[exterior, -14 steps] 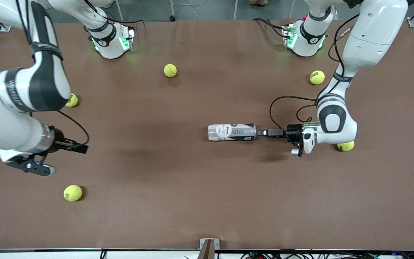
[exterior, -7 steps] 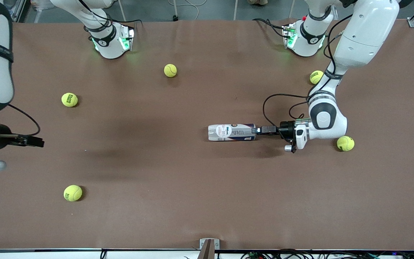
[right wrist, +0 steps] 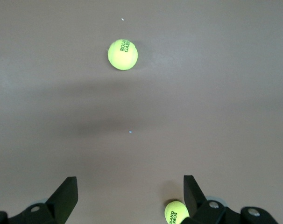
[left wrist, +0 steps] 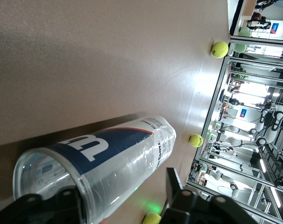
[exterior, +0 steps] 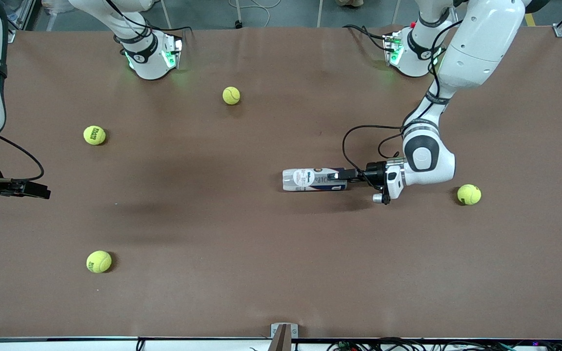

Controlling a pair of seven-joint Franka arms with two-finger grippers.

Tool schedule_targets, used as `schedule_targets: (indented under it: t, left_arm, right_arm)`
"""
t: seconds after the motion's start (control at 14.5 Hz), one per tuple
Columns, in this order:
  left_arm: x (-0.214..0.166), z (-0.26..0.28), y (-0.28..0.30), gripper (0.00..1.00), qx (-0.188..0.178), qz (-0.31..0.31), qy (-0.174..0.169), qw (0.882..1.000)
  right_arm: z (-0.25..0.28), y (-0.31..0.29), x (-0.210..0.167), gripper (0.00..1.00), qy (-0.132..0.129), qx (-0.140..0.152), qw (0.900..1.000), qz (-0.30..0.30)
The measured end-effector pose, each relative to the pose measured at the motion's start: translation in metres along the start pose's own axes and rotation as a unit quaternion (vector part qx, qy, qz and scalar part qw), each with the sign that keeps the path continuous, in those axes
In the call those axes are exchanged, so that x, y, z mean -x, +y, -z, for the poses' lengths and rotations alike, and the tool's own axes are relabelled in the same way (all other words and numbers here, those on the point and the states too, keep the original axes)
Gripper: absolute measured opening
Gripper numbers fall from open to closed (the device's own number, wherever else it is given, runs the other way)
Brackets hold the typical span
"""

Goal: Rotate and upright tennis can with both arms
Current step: 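Grasp the can's bottom end with the left gripper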

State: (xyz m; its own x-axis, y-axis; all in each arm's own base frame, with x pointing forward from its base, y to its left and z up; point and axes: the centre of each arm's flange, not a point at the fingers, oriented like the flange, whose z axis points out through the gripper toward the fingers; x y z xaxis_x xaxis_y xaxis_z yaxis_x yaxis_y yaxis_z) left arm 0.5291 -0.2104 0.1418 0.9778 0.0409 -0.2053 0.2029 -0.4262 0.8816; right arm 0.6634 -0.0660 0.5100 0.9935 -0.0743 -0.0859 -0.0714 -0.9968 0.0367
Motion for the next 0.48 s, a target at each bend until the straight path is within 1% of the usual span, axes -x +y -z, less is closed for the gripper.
schedule_targets:
  t: [0.07,0.14,0.21,0.35,0.41,0.48]
  left_arm:
    - [-0.001,0.002,-0.001,0.48,0.0,-0.003,0.002,1.0]
    - [-0.002,0.005,-0.002,0.39,0.0,-0.007,0.005,1.0]
    - [-0.004,0.007,-0.003,0.27,0.0,-0.009,0.007,1.0]
    - [-0.007,0.01,0.0,0.11,0.003,-0.013,0.01,1.0]
    - [-0.008,0.011,0.004,0.06,0.006,-0.016,0.011,1.0]
    - [-0.009,0.012,0.008,0.06,0.007,-0.02,0.012,1.0]
  right_arm:
    - [0.003,-0.003,0.0,1.0,0.003,-0.001,1.0,0.003]
    - [0.005,-0.007,0.0,1.0,0.005,-0.003,1.0,0.005]
    - [0.008,-0.01,0.0,1.0,0.006,-0.006,1.0,0.007]
    - [0.02,-0.012,0.007,1.0,0.007,-0.009,1.0,0.009]
    - [0.027,-0.014,0.011,1.0,0.009,-0.01,1.0,0.01]
    - [0.032,-0.015,0.014,1.0,0.011,-0.01,1.0,0.011]
